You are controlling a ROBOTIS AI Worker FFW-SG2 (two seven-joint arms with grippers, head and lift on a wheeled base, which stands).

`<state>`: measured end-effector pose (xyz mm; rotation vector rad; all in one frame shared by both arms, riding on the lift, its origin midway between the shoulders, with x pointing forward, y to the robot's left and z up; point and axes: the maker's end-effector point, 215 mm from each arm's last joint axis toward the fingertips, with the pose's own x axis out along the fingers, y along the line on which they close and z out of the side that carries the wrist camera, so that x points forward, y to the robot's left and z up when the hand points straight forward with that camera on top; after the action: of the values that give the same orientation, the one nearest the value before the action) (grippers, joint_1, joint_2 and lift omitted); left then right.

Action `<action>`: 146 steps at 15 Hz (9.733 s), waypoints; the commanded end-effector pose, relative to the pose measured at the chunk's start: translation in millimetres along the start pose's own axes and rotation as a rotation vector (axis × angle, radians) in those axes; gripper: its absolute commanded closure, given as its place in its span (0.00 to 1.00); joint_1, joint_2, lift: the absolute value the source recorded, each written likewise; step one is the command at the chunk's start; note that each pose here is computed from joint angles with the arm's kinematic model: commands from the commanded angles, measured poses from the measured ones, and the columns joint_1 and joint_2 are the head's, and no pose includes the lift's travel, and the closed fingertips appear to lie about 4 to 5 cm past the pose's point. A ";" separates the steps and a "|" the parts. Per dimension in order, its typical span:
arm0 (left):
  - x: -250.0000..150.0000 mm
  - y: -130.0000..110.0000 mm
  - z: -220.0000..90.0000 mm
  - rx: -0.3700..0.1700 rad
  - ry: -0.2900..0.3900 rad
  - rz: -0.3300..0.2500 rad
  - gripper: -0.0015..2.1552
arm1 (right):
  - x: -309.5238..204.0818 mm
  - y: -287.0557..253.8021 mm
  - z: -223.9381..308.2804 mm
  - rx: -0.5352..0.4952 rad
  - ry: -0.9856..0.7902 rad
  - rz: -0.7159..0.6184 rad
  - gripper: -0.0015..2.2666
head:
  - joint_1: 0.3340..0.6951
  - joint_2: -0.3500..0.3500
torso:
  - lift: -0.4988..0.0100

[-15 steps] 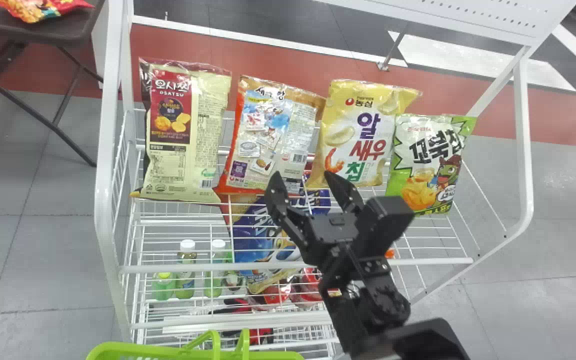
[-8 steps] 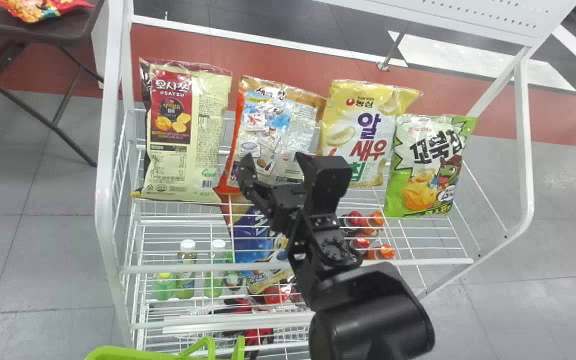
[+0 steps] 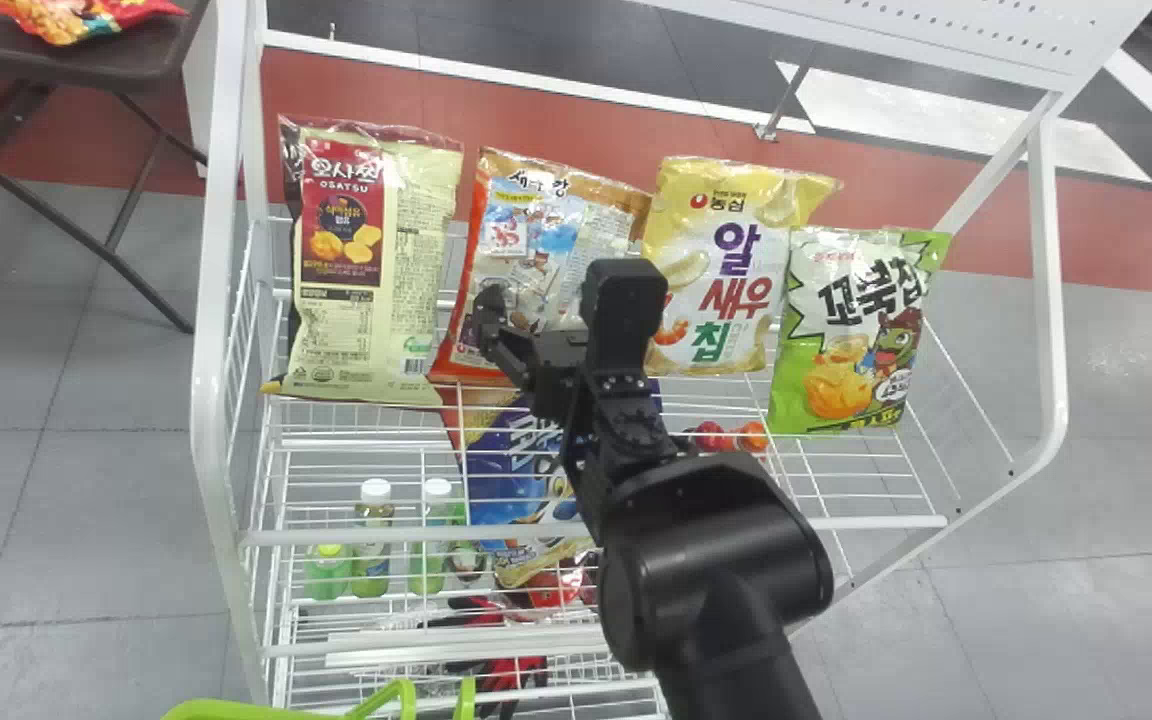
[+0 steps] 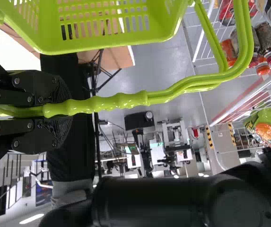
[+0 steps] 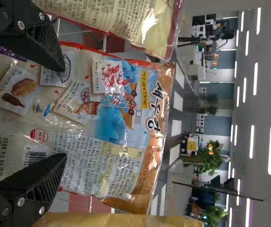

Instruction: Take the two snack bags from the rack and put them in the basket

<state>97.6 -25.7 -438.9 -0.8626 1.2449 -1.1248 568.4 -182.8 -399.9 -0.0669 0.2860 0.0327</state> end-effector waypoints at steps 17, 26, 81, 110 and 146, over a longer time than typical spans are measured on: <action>0.8 -11.4 -15.1 -0.009 0.001 -0.022 0.76 | -60.0 -1.2 15.0 0.053 -0.066 0.093 0.99 | 1.00 0.00 | 0.96; 0.9 -24.7 -7.2 0.034 -0.009 -0.022 0.76 | -171.9 -44.9 34.7 0.109 -0.080 0.108 0.99 | 1.00 0.00 | 0.96; 6.7 -32.1 -0.6 0.074 -0.009 -0.002 0.76 | -191.5 -232.2 55.0 -0.006 -0.226 -0.091 0.04 | 1.00 0.00 | 0.96; 8.6 -25.2 -3.5 0.071 0.014 0.020 0.76 | -98.9 -334.8 -9.5 0.088 -0.037 -0.270 0.08 | 1.00 0.00 | 0.96; 5.1 -25.9 28.0 0.122 -0.049 0.055 0.76 | -293.8 -50.2 -118.8 0.372 0.611 0.300 0.99 | 1.00 0.00 | 0.96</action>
<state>118.2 -39.2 -414.2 -0.7590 1.1499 -1.1193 280.1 -262.4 -414.9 0.3208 0.8138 0.2313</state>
